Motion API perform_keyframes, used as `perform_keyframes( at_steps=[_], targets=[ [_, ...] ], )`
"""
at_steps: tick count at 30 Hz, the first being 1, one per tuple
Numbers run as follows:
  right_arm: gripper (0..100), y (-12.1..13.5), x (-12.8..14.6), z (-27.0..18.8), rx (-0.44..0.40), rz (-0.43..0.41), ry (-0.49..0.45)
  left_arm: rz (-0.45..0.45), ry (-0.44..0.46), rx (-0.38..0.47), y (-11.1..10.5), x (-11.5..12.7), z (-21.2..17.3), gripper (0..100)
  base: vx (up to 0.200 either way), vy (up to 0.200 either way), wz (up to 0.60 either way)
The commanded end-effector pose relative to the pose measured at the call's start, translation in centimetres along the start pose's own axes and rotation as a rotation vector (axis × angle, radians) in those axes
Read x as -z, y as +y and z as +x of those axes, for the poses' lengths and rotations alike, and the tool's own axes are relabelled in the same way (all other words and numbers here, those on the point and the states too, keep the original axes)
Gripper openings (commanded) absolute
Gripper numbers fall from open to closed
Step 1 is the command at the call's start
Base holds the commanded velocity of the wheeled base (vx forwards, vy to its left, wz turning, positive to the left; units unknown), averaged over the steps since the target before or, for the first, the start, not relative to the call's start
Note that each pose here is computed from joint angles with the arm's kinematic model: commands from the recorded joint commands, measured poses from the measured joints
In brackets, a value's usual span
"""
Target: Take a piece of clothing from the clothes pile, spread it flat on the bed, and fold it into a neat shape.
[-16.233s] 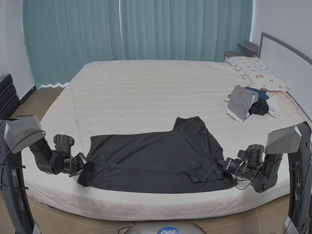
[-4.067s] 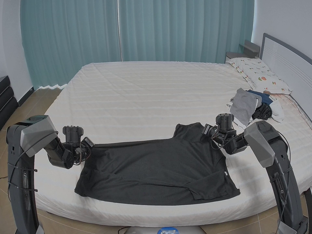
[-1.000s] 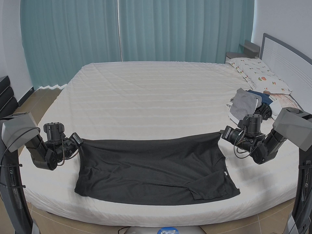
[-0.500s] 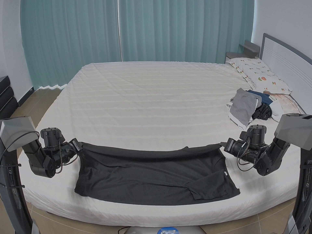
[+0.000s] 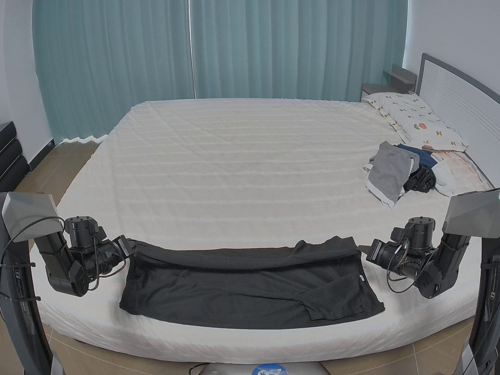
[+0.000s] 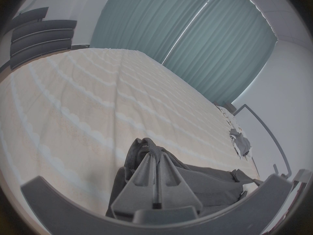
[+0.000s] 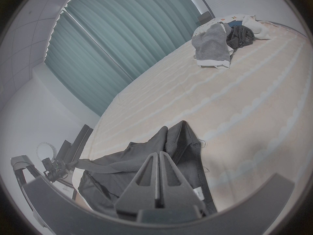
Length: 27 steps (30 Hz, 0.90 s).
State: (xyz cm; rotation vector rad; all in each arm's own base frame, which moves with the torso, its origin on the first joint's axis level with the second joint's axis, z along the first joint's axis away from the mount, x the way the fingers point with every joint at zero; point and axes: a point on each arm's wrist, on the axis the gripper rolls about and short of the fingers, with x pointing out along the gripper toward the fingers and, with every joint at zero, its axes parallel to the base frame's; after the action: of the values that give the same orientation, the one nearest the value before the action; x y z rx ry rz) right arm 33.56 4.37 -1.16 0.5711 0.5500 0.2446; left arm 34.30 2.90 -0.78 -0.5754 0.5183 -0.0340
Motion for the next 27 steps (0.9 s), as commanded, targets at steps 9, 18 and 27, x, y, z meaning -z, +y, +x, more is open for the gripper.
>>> perform_keyframes(
  at_steps=[9, 18, 27],
  targets=[
    [0, -1.1, 2.8, -2.9, 0.021, 0.02, 0.053, 0.106, 0.065, -0.044, 1.7, 3.0, -2.1, 0, 0.0, 0.0, 0.0],
    [0, -2.5, 5.5, -3.5, 0.057, 0.032, 0.118, 0.103, 0.146, -0.082, 3.0, 5.2, -1.6, 0, 0.0, 0.0, 0.0],
    [0, -2.4, 5.9, -4.1, 0.066, 0.046, 0.14, 0.114, 0.115, -0.062, 3.3, 6.2, -1.8, 0, 0.0, 0.0, 0.0]
  ],
)
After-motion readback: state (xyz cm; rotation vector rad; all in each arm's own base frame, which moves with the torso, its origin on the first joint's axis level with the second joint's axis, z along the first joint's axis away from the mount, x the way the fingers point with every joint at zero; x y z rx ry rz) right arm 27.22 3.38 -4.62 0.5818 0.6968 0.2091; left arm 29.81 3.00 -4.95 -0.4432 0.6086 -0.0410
